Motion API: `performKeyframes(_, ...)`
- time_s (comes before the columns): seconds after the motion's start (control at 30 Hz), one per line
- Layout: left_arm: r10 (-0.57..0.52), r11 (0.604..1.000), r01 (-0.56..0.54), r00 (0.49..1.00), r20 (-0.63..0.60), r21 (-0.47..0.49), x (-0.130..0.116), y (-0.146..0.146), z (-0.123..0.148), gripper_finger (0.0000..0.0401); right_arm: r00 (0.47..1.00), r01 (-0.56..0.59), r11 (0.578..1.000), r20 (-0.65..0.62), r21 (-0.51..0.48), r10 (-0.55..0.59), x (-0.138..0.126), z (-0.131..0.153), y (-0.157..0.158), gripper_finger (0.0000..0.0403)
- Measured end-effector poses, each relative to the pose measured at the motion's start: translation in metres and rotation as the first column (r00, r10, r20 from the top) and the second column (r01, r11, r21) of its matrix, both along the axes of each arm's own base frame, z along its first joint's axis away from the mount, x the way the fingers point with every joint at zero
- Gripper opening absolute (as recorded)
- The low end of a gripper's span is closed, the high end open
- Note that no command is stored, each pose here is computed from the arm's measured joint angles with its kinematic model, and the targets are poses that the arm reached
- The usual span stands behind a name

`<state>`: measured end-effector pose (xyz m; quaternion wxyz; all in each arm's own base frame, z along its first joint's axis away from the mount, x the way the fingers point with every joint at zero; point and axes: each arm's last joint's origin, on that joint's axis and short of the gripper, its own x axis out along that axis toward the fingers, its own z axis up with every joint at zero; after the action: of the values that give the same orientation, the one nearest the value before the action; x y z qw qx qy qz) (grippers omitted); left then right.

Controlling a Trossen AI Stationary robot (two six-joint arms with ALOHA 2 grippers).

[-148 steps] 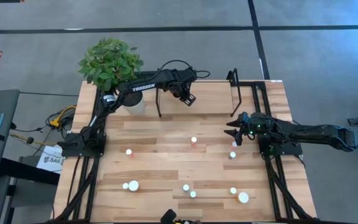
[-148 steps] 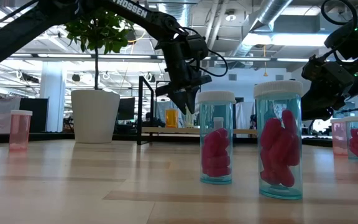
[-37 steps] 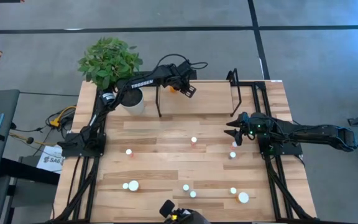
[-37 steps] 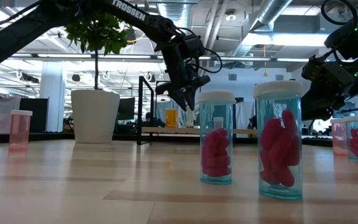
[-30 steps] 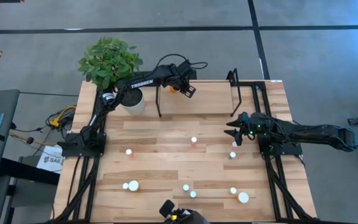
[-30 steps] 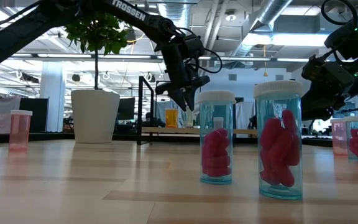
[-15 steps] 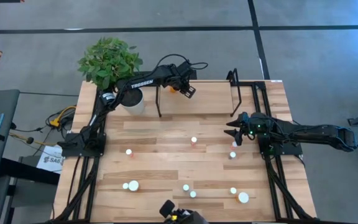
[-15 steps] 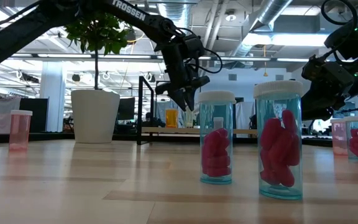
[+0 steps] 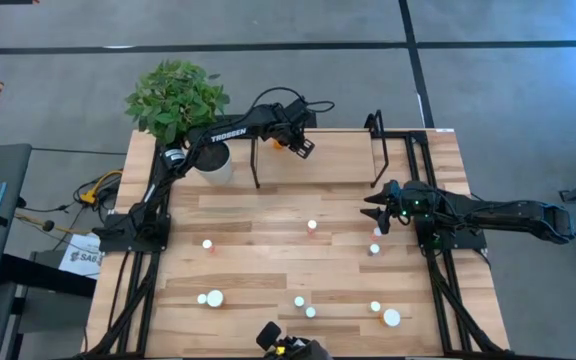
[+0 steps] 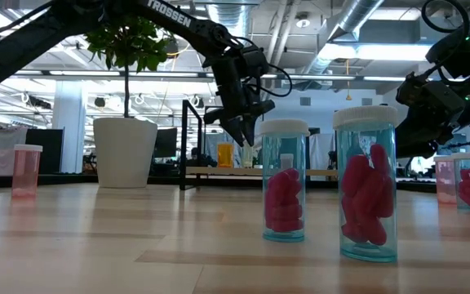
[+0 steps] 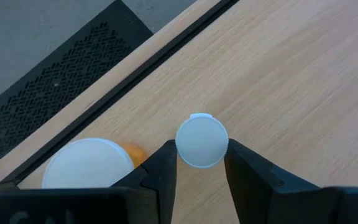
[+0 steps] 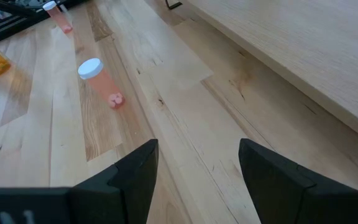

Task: Pick and place medicine bottles onto shelf by color
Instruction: Put the top yellow pill bottle on the shelf

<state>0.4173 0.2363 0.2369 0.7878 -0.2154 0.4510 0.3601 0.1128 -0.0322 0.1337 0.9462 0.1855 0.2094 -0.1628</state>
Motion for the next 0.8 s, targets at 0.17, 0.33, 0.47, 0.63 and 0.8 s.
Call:
performKeyframes(0.17, 0.001, 1.000, -0.001, 1.000, 0.000, 0.001, 0.0000, 0.0001, 0.0000, 0.0107, 1.000, 0.000, 1.000, 0.000, 0.000, 0.000, 0.0000, 0.0000, 0.0000, 0.0249)
performKeyframes(0.33, 0.006, 1.000, -0.006, 1.000, -0.005, 0.009, -0.0002, 0.0003, 0.0001, 0.0107, 1.000, 0.000, 1.000, 0.000, 0.000, 0.000, 0.0000, 0.0000, 0.0000, 0.0249)
performKeyframes(0.47, 0.013, 1.000, -0.013, 1.000, -0.010, 0.019, -0.0005, 0.0008, 0.0002, 0.0107, 1.000, 0.000, 1.000, 0.000, 0.000, 0.000, 0.0000, 0.0000, 0.0000, 0.0249)
performKeyframes(0.63, 0.030, 0.999, -0.030, 1.000, -0.004, 0.012, -0.0006, 0.0007, 0.0000, 0.0107, 1.000, 0.000, 1.000, 0.000, 0.000, 0.000, 0.0000, 0.0000, 0.0000, 0.0249)
performKeyframes(0.8, 0.035, 0.999, -0.035, 0.999, -0.002, 0.009, -0.0007, 0.0006, 0.0002, 0.0107, 1.000, 0.000, 1.000, -0.001, 0.000, 0.000, 0.0000, -0.0001, 0.0000, 0.0249)
